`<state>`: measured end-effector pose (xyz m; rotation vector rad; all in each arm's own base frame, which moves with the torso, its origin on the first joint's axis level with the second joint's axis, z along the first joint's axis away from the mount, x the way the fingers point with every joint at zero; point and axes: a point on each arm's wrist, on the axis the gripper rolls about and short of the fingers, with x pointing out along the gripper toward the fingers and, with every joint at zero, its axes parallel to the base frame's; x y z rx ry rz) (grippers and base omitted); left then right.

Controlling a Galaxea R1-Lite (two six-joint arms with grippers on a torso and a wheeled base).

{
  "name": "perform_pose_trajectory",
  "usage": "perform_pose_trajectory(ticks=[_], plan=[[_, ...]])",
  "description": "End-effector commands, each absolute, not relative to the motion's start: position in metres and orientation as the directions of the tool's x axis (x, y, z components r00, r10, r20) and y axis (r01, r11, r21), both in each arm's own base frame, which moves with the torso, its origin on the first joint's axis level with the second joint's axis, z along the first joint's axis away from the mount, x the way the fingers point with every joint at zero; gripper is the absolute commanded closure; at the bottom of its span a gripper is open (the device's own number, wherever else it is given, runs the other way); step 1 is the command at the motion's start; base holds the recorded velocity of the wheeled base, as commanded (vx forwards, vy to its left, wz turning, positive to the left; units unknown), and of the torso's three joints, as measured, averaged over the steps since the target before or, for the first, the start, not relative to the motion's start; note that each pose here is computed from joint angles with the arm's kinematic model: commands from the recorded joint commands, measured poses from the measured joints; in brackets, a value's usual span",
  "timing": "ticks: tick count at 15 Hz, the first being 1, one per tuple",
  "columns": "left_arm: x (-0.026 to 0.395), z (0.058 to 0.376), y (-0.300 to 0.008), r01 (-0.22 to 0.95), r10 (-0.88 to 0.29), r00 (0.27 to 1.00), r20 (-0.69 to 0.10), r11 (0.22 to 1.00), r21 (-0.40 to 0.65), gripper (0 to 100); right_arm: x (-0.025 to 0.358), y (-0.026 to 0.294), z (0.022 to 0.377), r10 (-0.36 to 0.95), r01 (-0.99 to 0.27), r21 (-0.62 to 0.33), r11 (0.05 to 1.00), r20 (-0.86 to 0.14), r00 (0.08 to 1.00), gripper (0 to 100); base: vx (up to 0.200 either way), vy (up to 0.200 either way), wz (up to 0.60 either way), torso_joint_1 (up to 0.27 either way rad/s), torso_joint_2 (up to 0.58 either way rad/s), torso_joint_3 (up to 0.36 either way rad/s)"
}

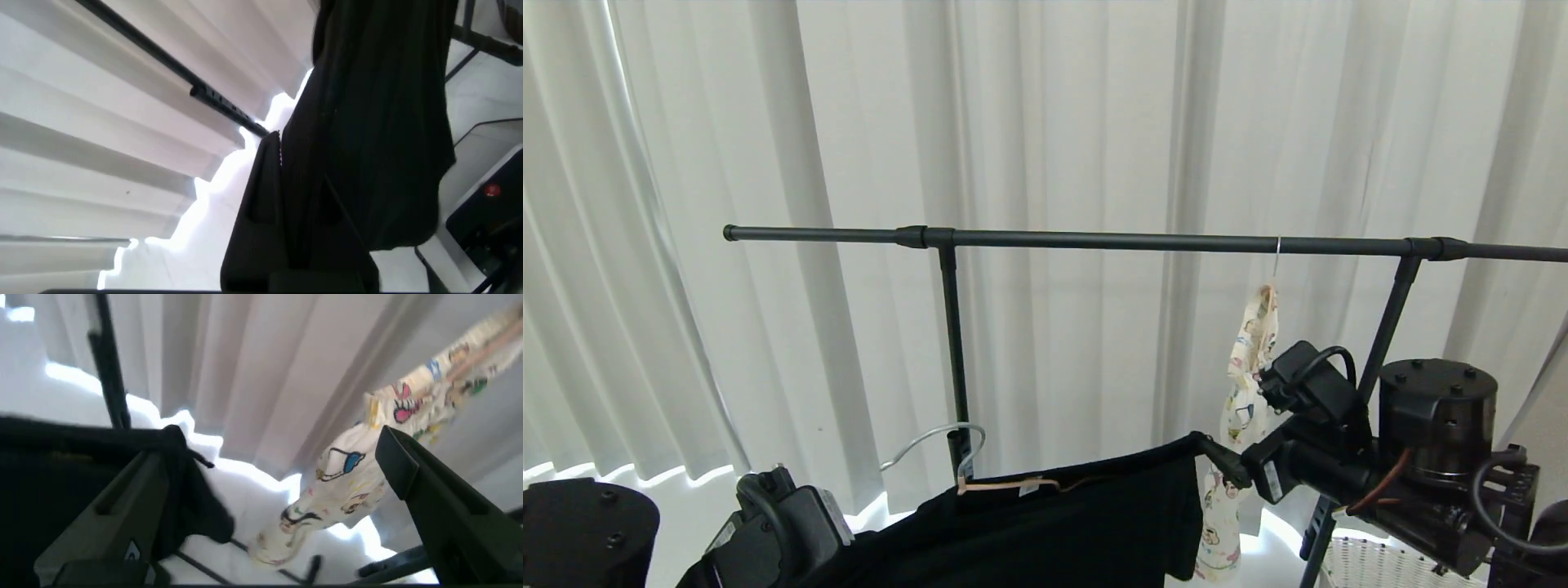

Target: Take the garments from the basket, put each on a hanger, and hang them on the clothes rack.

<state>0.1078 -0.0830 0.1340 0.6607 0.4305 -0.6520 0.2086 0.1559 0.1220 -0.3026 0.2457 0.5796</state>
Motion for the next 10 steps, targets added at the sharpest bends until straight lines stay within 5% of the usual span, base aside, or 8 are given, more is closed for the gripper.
perform_pose_trajectory(ticks=[1, 6, 10], plan=[[0.110, 0.135, -0.085, 0.677, -0.418, 0.718, -0.556, 0.605, 0.420, 100, 0.212, 0.141, 0.123, 0.513, -0.598, -0.238, 0.765, -0.334, 0.790, 0, 0.000, 0.000, 0.00, 0.000, 0.00, 0.000], [0.112, 0.130, -0.086, 0.678, -0.390, 0.715, -0.580, 0.590, 0.439, 100, 0.186, 0.144, 0.131, 0.694, -0.785, -0.156, 0.599, -0.388, 0.606, 0, 0.000, 0.000, 0.00, 0.000, 0.00, 0.000], [0.115, 0.129, -0.087, 0.654, -0.349, 0.732, -0.585, 0.602, 0.459, 100, 0.177, 0.143, 0.134, 0.730, -0.820, -0.136, 0.555, -0.392, 0.559, 0, 0.000, 0.000, 0.00, 0.000, 0.00, 0.000]])
